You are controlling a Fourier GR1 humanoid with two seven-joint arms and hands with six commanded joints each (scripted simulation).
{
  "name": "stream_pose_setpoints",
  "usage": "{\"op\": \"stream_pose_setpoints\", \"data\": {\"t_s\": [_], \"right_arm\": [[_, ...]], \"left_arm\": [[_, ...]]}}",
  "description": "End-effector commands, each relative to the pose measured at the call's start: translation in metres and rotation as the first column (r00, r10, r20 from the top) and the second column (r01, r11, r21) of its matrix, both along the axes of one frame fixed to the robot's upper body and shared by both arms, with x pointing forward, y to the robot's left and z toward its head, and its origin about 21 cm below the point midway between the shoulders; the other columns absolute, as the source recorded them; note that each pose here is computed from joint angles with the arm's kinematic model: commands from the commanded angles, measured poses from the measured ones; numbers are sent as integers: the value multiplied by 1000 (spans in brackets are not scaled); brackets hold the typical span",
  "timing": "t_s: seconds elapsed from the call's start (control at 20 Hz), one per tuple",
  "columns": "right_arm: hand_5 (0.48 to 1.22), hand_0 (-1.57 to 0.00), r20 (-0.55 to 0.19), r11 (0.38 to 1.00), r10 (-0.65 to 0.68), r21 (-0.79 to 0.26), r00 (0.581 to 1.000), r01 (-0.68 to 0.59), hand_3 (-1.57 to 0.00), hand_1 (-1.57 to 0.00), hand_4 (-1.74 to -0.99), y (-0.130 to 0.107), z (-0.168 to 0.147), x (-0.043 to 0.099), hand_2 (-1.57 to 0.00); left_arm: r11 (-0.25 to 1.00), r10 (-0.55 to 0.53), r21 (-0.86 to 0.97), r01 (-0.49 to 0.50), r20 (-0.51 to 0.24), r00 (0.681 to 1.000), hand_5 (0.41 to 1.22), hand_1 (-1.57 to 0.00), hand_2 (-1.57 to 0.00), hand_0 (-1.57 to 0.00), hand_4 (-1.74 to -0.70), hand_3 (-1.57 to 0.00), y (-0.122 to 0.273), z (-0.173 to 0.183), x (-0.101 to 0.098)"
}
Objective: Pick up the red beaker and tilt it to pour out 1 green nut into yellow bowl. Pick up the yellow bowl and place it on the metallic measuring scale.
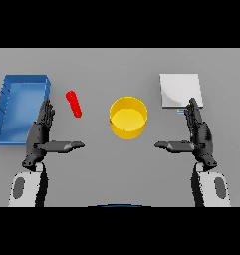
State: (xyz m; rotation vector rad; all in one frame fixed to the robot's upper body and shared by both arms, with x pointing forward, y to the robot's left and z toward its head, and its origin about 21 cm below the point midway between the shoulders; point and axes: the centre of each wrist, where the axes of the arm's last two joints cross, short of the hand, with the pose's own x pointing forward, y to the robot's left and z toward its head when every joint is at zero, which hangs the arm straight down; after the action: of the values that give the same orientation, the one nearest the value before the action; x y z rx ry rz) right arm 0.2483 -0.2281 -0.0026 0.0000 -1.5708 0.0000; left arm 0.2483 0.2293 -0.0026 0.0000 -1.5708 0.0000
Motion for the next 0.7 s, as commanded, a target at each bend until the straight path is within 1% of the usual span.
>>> {"op": "stream_pose_setpoints", "data": {"t_s": [0.0, 0.2, 0.25, 0.3, 0.35, 0.4, 0.45, 0.55, 0.65], "right_arm": [[681, 1, -1, 1000, -1, 1, 1000, 1, 1, 1, -1245, 0, 0, 0, 1], [681, 1, -2, 1000, 0, 0, 1000, 0, 1, 1, -1245, 2, 0, 2, 1], [681, 1, 0, 1000, 1, 7, 1000, -1, 1, 1, -1245, 2, 1, 1, 1], [681, 1, 85, 991, 20, -137, 996, -9, 1, 1, -1245, -1, 5, -8, 1], [678, 1, 111, 975, 39, -220, 993, -13, 1, 1, -1242, -1, 6, -13, 1], [679, 1, 123, 964, 54, -266, 991, -20, 1, 1, -1239, 0, 4, -19, 1], [679, 1, 138, 955, 65, -297, 988, -22, 1, 1, -1235, 3, 11, -19, 1], [678, 1, 136, 949, 71, -314, 988, -24, 1, 1, -1235, 7, 11, -23, 1], [681, 1, 138, 950, 79, -311, 987, -33, 1, 1, -1245, 4, 14, -25, 1]], "left_arm": [[1000, 1, 0, -1, -1, 1000, 652, 1, 1, 1, -1204, 1, 0, 0, 0], [1000, 1, 1, -1, -4, 1000, 652, 1, 1, 1, -1204, 1, 2, 1, 4], [1000, 5, 2, -5, 1, 1000, 652, 1, 1, 1, -1204, 1, 3, 0, 4], [997, -23, 77, 21, 23, 999, 652, 1, 1, 1, -1204, 1, 5, 4, -4], [991, -45, 124, 42, 26, 999, 649, 1, 1, 1, -1207, 1, 4, 8, -8], [988, -55, 146, 50, 33, 998, 650, 1, 1, 1, -1212, 1, 4, 12, -16], [985, -63, 163, 59, 17, 998, 654, 1, 1, 1, -1218, 1, 3, 15, -14], [982, -71, 178, 70, 0, 997, 660, 1, 1, 1, -1224, 1, 2, 17, -18], [979, -92, 186, 88, 16, 996, 662, 1, 1, 1, -1230, 1, 0, 18, -20]]}}
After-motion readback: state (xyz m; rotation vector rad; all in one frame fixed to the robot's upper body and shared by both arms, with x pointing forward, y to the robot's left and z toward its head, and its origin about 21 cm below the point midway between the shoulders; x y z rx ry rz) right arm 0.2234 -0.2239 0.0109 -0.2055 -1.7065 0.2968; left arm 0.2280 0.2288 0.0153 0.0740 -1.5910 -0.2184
